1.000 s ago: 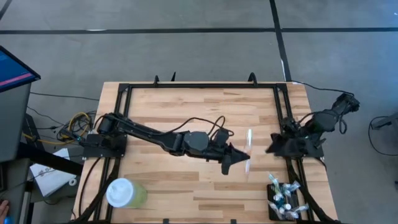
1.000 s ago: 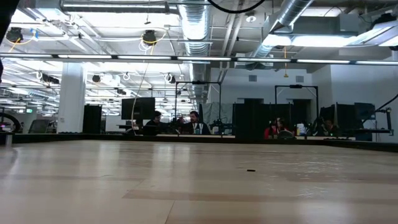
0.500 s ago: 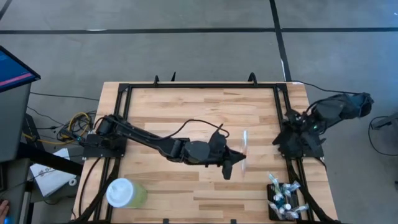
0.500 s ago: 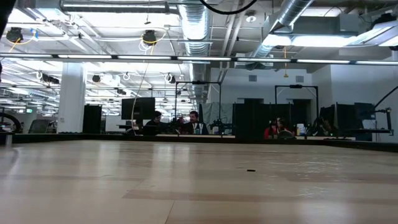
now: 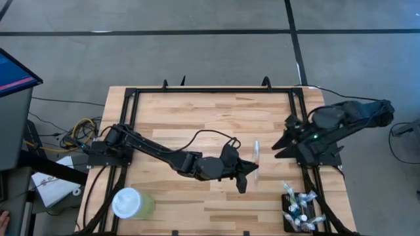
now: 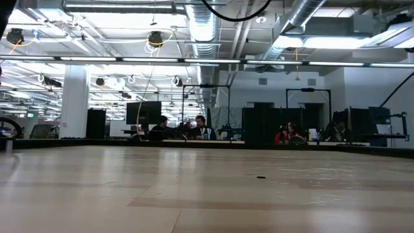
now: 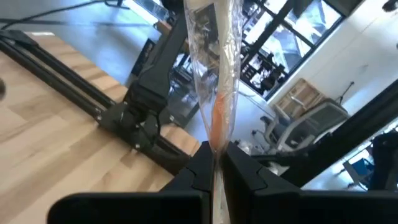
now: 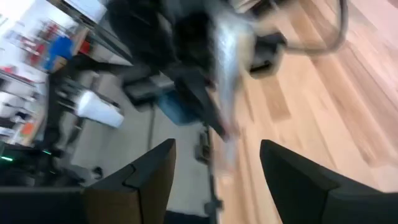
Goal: Pick & Place toothbrushing station
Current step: Put the orange toothbrush into the black organizer
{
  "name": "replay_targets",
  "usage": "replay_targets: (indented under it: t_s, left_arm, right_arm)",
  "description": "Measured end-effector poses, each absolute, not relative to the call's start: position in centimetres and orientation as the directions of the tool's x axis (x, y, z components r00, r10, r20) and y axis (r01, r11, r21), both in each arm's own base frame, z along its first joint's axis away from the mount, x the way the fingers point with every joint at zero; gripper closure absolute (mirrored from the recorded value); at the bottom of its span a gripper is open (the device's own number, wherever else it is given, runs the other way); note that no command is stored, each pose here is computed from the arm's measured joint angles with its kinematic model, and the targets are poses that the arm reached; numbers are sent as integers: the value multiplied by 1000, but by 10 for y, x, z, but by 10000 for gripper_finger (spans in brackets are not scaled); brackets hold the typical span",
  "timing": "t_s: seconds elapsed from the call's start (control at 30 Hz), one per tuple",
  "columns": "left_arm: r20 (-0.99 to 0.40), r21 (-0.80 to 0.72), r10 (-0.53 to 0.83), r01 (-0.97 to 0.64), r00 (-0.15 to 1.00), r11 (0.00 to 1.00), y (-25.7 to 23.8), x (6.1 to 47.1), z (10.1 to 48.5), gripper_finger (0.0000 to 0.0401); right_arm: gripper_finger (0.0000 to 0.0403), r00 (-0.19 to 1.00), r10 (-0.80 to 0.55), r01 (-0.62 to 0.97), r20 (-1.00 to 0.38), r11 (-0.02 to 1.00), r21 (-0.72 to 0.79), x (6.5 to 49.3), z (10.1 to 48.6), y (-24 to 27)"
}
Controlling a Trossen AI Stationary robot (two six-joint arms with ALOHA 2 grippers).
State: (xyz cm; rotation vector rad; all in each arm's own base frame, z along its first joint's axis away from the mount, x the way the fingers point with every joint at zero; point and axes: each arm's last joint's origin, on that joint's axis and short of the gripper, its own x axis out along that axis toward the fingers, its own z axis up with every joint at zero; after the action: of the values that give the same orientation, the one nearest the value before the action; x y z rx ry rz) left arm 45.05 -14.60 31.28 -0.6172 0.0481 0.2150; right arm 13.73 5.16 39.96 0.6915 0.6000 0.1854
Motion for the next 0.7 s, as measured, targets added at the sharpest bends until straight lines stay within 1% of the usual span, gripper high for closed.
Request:
replay_targets:
  t_s: [0.03,0.1,0.2,0.27,0.33,0.5,0.7]
  left_arm:
    - [-112,-566,182,-213,977,796,-146,451,312,396]
    - [-114,-564,185,-217,976,797,-145,451,311,396]
    - [-113,-559,208,-235,972,795,-144,451,311,396]
    - [-113,-543,242,-264,964,797,-143,451,311,396]
    - [-114,-533,249,-271,962,802,-143,451,311,396]
    - [-133,-527,281,-308,951,792,-136,452,309,396]
    - [-139,-524,284,-314,949,792,-132,453,308,396]
  right_arm:
    - [177,823,352,25,-445,760,649,140,402,52]
    - [177,814,340,46,-471,771,635,143,397,51]
    - [177,831,336,31,-443,768,640,160,397,56]
    - [177,834,325,49,-446,761,647,162,397,55]
    - [177,847,301,73,-438,750,657,165,398,54]
    - [177,844,257,139,-470,742,656,177,391,54]
    - [177,842,235,166,-486,744,647,187,387,52]
